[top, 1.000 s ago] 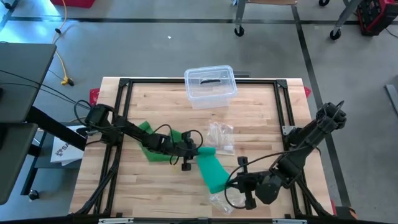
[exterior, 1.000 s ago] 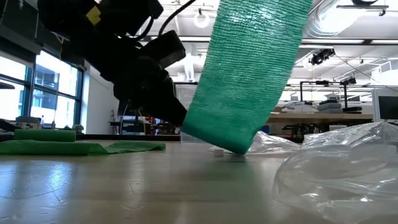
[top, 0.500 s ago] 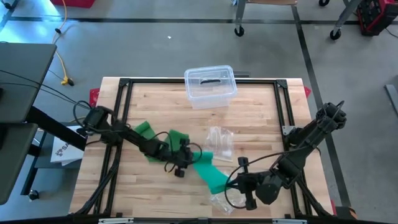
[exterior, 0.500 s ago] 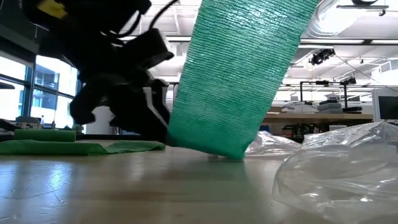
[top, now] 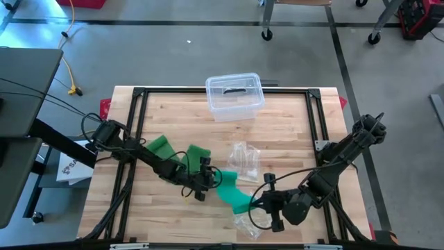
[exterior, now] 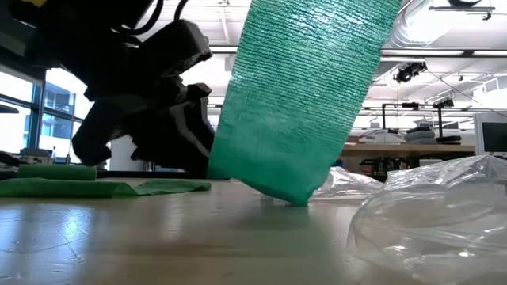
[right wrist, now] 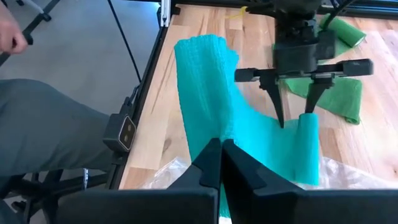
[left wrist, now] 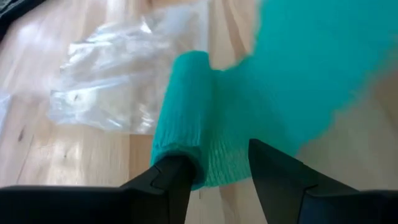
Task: Roll bandage
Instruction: Roll the blue bandage
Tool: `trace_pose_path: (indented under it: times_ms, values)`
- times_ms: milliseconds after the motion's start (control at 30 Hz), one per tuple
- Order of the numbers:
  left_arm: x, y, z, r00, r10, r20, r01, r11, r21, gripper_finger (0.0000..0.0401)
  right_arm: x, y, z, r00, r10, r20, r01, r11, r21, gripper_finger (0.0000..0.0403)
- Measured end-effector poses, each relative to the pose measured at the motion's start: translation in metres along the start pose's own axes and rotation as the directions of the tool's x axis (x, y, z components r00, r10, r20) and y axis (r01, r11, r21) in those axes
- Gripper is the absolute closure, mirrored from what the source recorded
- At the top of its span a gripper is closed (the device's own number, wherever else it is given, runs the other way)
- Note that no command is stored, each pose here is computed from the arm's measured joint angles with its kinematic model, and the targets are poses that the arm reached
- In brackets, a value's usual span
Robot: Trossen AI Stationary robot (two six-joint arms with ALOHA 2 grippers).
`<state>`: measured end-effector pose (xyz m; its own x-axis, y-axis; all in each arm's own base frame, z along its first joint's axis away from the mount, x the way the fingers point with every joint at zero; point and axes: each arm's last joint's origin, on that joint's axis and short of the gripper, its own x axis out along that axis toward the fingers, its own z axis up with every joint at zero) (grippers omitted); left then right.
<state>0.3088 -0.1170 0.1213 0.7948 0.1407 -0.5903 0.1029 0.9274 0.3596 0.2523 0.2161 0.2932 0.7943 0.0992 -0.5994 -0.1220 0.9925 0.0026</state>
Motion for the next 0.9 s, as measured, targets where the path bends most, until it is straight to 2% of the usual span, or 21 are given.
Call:
trace_pose_path:
  times_ms: [133, 267, 367, 567, 800, 900]
  values:
    - [0.003, 0.007, 0.007, 0.998, 0.013, 0.068, -0.007, 0.996, -0.09, 0.025, 0.001, -0.001, 0.001, 1.0, 0.002, 0.001, -0.002, 1.0, 0.006, 0.0403]
    - [0.004, 0.01, 0.012, 0.992, -0.017, 0.123, 0.032, 0.993, -0.114, 0.025, 0.001, 0.0, 0.0, 1.0, 0.015, -0.004, -0.015, 1.0, 0.006, 0.0403]
    - [0.004, 0.01, 0.011, 0.992, -0.035, 0.117, 0.048, 0.993, -0.108, 0.025, 0.0, 0.0, 0.0, 1.0, 0.023, -0.009, -0.023, 1.0, 0.019, 0.0403]
    - [0.001, 0.001, 0.006, 0.996, -0.058, 0.065, 0.056, 0.998, 0.037, 0.025, 0.001, 0.0, 0.0, 1.0, 0.02, -0.014, -0.02, 1.0, 0.017, 0.0403]
    - [-0.003, -0.008, 0.005, 0.996, -0.089, -0.011, 0.09, 0.988, 0.125, 0.025, 0.001, -0.001, 0.0, 1.0, 0.019, -0.014, -0.019, 1.0, 0.012, 0.0403]
    - [-0.003, -0.011, 0.005, 0.995, -0.098, 0.001, 0.097, 0.988, 0.122, 0.025, 0.001, -0.001, 0.0, 1.0, 0.009, -0.009, -0.009, 1.0, 0.008, 0.0403]
